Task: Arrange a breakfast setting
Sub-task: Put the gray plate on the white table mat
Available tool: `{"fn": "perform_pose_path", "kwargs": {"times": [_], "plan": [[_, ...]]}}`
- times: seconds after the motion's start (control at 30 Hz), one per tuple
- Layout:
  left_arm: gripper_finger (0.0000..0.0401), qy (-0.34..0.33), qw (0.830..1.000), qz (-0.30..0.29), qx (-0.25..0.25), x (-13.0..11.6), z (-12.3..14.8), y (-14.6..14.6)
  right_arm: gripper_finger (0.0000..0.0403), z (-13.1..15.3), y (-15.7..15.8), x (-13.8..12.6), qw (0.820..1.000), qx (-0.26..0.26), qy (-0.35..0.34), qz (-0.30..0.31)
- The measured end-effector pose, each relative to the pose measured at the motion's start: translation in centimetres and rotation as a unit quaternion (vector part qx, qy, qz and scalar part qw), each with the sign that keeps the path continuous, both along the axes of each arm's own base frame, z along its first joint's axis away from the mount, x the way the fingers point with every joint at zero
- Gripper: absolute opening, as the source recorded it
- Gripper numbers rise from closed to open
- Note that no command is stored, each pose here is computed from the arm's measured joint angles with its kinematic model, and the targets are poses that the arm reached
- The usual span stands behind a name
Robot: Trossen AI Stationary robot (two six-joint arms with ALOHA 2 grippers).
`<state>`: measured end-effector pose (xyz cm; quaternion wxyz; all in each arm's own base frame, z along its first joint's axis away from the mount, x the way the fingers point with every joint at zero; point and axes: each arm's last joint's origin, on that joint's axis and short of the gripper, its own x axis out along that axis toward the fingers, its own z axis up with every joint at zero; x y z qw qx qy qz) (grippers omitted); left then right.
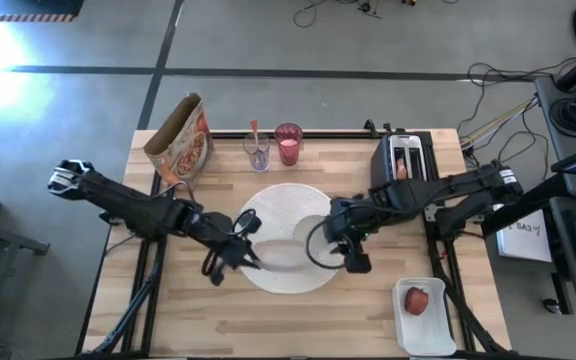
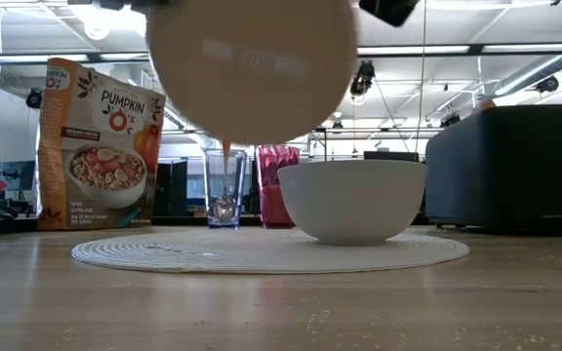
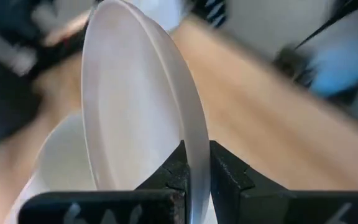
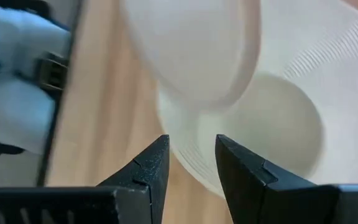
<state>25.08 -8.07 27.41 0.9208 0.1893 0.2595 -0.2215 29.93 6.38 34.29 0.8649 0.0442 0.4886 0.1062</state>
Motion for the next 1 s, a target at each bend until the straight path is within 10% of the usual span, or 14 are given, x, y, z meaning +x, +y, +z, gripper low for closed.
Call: {"fn": "perform_pose_path", "kwargs": {"times": [0.37,1.0], "plan": [[0.0017,0.124,0.970,0.201,0.047,-1.9,-2.1,3.1,0.0121,-1.8,-3.3,-0.4,0.990,0.000,0.093,-0.106],[0.0019,0.200,0.955,0.211,0.062,-1.0,-7.9,2.0,0.0121,-6.7,-2.6,-2.1,0.958,0.014,0.216,-0.190]]}}
